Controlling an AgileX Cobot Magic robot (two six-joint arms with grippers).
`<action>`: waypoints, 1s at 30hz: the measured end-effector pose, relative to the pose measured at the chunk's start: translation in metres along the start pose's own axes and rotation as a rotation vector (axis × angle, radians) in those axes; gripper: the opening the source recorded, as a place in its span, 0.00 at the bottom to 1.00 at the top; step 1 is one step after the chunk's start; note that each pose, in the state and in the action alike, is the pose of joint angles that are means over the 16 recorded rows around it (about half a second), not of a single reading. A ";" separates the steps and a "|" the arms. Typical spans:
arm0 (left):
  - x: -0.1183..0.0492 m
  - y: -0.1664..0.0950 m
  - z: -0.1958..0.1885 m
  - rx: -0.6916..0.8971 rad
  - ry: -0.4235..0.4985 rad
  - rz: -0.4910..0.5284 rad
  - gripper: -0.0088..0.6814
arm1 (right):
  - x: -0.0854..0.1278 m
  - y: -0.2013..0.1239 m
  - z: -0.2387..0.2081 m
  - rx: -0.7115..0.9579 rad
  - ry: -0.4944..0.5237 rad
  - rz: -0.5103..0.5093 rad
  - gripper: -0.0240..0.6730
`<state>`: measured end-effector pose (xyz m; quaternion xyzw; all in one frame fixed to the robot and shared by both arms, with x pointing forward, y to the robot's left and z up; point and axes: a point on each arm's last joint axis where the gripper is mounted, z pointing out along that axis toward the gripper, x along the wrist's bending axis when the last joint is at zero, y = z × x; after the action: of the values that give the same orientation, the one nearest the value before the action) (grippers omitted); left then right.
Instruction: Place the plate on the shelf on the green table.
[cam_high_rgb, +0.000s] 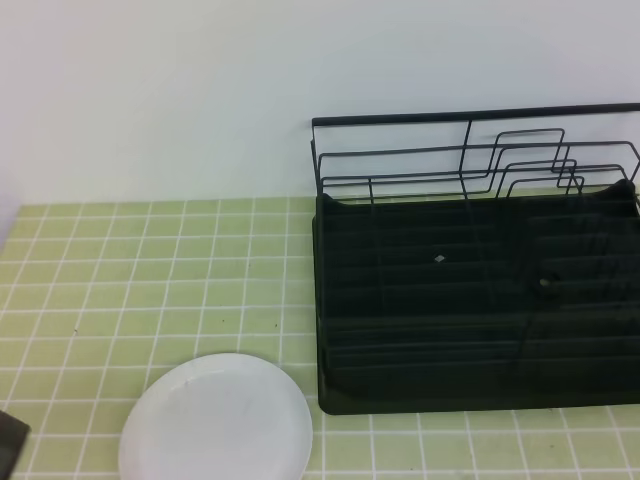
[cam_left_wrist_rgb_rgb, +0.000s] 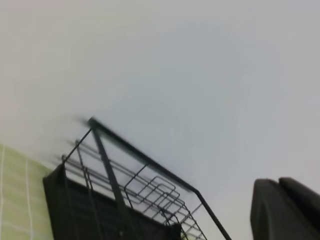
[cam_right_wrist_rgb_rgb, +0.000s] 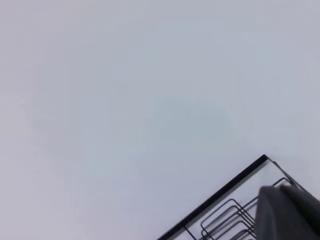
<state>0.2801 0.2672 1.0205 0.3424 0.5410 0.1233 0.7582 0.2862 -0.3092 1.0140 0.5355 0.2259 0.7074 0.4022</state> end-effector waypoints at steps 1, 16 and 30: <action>-0.005 0.003 0.000 -0.002 -0.008 0.033 0.01 | 0.003 0.003 0.000 0.002 0.012 -0.023 0.03; -0.039 0.045 0.044 0.217 0.113 0.374 0.01 | 0.066 0.063 0.027 0.274 0.069 -0.520 0.03; 0.007 0.042 0.102 0.625 0.393 0.419 0.02 | 0.083 0.050 0.074 0.855 0.048 -0.555 0.03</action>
<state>0.3823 0.2630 1.0616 0.6285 0.6053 0.1676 0.4589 0.3307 -0.2790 1.1234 0.5555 0.6381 0.4306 0.3145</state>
